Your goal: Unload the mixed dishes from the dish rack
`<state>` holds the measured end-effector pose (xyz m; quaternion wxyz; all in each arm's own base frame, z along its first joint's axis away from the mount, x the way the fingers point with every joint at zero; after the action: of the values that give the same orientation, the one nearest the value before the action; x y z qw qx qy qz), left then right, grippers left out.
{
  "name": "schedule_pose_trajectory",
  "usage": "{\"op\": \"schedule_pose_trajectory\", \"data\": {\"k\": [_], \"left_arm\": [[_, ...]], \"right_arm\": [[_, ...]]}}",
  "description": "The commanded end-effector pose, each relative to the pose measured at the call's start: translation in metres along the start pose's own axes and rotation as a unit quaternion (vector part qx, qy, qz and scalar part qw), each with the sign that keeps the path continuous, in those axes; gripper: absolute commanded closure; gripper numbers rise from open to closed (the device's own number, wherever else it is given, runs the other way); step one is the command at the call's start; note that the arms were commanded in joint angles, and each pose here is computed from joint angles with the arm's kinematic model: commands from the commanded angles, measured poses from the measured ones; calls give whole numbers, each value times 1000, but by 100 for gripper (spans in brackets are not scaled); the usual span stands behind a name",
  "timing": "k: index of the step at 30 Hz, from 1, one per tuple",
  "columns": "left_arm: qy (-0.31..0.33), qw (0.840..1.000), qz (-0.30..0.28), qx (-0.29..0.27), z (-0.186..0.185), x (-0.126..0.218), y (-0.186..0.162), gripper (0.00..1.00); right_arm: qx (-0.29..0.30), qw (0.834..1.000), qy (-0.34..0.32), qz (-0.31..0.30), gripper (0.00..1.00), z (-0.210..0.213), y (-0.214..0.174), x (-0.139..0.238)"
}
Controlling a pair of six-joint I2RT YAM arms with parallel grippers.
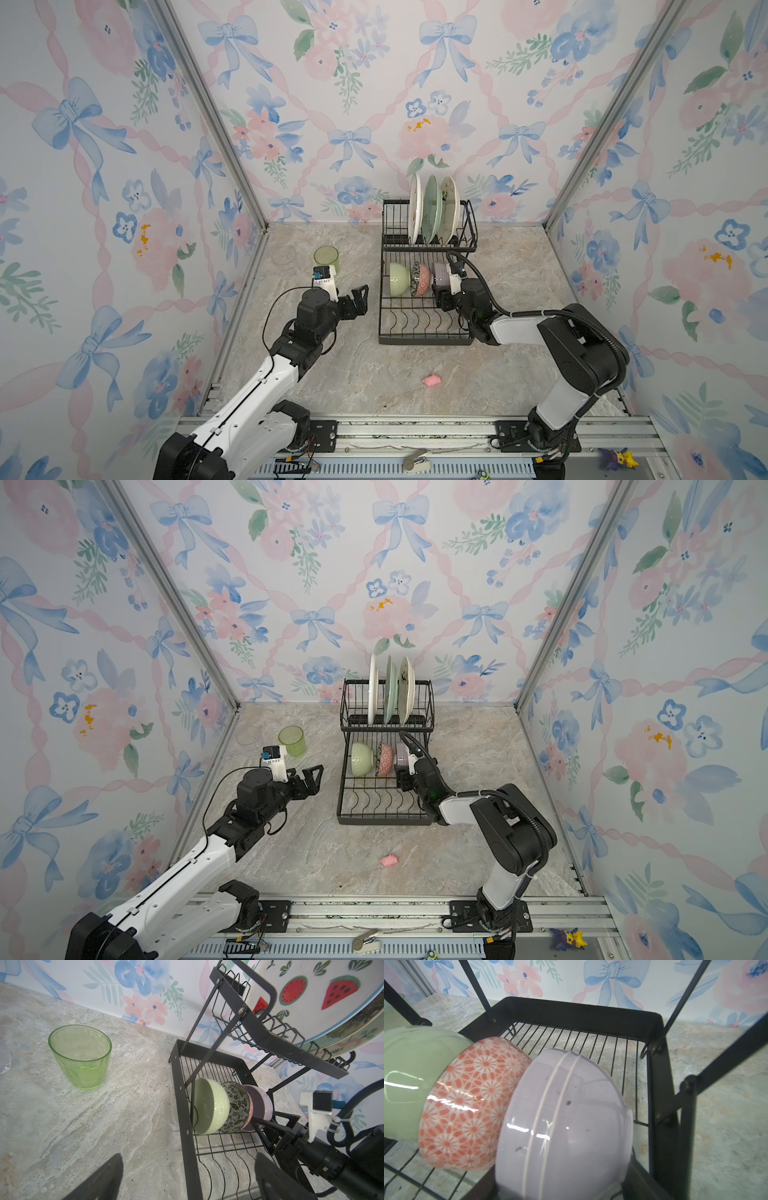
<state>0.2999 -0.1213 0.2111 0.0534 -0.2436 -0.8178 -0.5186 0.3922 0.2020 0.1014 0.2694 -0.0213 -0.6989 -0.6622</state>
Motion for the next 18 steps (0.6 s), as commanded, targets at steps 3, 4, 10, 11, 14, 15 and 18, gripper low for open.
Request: {"op": "schedule_pose_trajectory", "data": {"k": [3,4,10,11,14,15,18], "left_arm": [[-2,1000,-4,-9,-3,-2,4,2],[-2,1000,-3,-9,-3,-2,3,2],[-3,1000,1,-6,-2,-3,-2,2],[-3,1000,0,-7,-2,-2,-1,2],[-4,1000,1,-8,-2,-2,-1,2],[-4,1000,1,-8,-2,-2,-2,2],[-6,1000,2,-8,-2,-3,-2,2]], "right_arm": [[21,1000,1,-17,46,11,10,0],[24,1000,-2,-18,46,11,12,1],[23,999,-23,-33,47,8,22,10],[22,999,-27,-35,47,7,23,11],[21,998,-36,-36,48,5,22,15],[19,998,-38,-43,48,5,28,19],[19,998,-47,-48,49,3,33,25]]}}
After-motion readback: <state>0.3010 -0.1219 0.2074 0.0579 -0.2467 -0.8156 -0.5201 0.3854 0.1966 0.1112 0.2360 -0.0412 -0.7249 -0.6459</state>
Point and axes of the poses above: each gripper's point midway between its finger pads, its own x axis back along the fingers, its own z axis along the line the jaws close on, y = z × x, the point moved 2 cm from there along x, back along the fingers, and after that the axes turned 2 degrees about x, right-handed, at the moved point
